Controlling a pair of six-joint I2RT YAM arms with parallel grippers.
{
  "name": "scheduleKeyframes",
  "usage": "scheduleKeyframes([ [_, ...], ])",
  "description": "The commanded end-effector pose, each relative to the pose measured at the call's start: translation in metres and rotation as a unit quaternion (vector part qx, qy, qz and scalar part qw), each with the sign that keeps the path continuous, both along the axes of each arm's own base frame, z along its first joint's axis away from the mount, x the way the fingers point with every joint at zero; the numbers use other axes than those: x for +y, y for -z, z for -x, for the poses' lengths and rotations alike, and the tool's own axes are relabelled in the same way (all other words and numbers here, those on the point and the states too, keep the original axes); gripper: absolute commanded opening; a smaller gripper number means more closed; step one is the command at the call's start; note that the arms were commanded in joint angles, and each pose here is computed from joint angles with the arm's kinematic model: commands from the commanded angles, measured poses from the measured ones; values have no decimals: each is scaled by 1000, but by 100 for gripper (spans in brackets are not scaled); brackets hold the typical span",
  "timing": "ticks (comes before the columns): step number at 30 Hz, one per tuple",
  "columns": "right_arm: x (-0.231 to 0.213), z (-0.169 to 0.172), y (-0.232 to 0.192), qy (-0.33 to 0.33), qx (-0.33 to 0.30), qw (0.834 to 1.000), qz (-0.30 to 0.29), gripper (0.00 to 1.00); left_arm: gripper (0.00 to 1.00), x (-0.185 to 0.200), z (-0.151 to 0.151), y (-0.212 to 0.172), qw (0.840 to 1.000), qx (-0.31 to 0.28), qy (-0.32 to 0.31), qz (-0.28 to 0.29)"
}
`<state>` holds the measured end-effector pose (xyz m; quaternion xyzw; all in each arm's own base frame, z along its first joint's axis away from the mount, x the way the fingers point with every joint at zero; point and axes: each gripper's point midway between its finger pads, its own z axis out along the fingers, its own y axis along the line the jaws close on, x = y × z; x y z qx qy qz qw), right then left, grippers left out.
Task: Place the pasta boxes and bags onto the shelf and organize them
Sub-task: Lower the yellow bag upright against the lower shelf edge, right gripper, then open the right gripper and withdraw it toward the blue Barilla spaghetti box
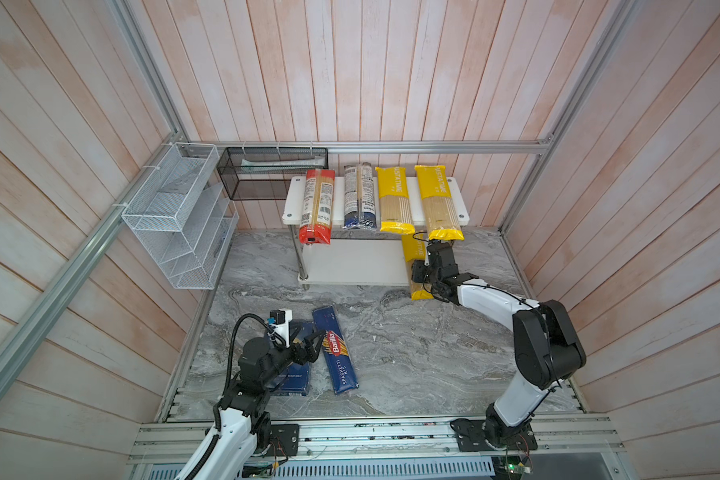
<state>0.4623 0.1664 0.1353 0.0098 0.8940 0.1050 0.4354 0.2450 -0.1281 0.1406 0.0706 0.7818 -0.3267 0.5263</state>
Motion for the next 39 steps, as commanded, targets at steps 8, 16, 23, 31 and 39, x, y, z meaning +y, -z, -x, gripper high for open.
scheduleKeyframes([
  [8, 4, 55, -18, -11, 6, 999, -52, 60, 100, 0, -1, -14, 1000, -26, 1, -1],
  [16, 65, 142, -44, -110, 21, 989, -94, 62, 100, 10, -4, -13, 999, -25, -32, -5],
  [23, 77, 189, -74, -153, 10, 983, -102, 66, 100, 25, -11, -29, 996, 12, -82, -16],
  [31, 115, 208, -87, -205, 11, 969, -141, 67, 100, 50, -23, -67, 985, 49, -157, -62],
  [39, 158, 213, -68, -244, 55, 963, -100, 79, 100, 58, -32, -41, 975, 108, -187, -52],
])
